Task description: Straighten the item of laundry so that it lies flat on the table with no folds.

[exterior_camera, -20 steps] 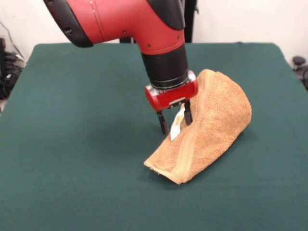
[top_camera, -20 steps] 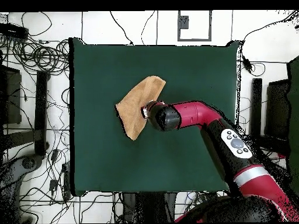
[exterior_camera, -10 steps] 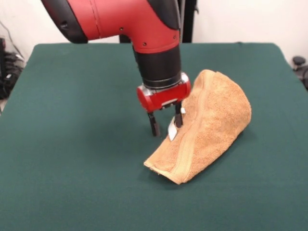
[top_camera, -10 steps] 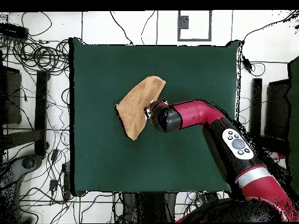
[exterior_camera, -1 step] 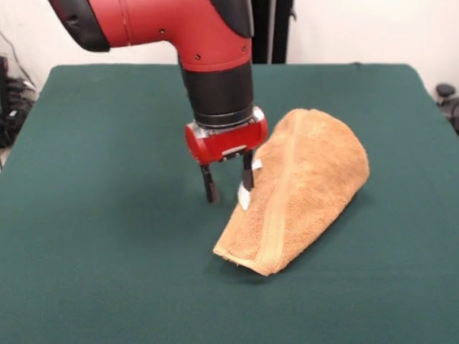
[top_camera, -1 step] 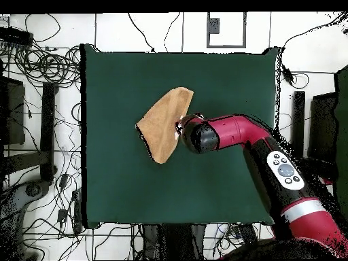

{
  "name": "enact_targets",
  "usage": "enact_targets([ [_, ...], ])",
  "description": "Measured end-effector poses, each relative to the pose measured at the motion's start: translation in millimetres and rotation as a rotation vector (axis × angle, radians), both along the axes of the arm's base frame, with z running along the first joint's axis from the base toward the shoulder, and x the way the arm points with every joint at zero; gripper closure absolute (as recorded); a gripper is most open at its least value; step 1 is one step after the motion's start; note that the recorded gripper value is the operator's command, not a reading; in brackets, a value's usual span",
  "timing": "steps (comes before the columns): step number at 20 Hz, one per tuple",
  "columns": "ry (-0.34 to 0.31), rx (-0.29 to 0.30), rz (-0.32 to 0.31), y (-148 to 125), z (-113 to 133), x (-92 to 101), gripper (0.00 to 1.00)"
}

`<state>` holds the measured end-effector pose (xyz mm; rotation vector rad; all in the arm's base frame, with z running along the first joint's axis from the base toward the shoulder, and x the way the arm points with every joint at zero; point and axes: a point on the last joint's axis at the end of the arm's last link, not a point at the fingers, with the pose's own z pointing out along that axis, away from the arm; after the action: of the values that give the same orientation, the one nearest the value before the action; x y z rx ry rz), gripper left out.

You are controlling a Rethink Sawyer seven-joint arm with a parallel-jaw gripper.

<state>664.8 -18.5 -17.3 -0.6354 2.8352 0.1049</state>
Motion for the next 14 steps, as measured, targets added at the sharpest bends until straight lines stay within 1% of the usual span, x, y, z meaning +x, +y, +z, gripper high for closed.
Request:
enact_targets([
  [5, -0.022, -0.015, -0.015, -13.4, 8.8, 8.7, 0.00],
  [9, -0.030, -0.014, -0.022, -16.4, 10.0, 13.0, 0.00],
  [14, -0.034, 0.019, -0.042, -19.8, 9.5, 15.9, 0.00],
])
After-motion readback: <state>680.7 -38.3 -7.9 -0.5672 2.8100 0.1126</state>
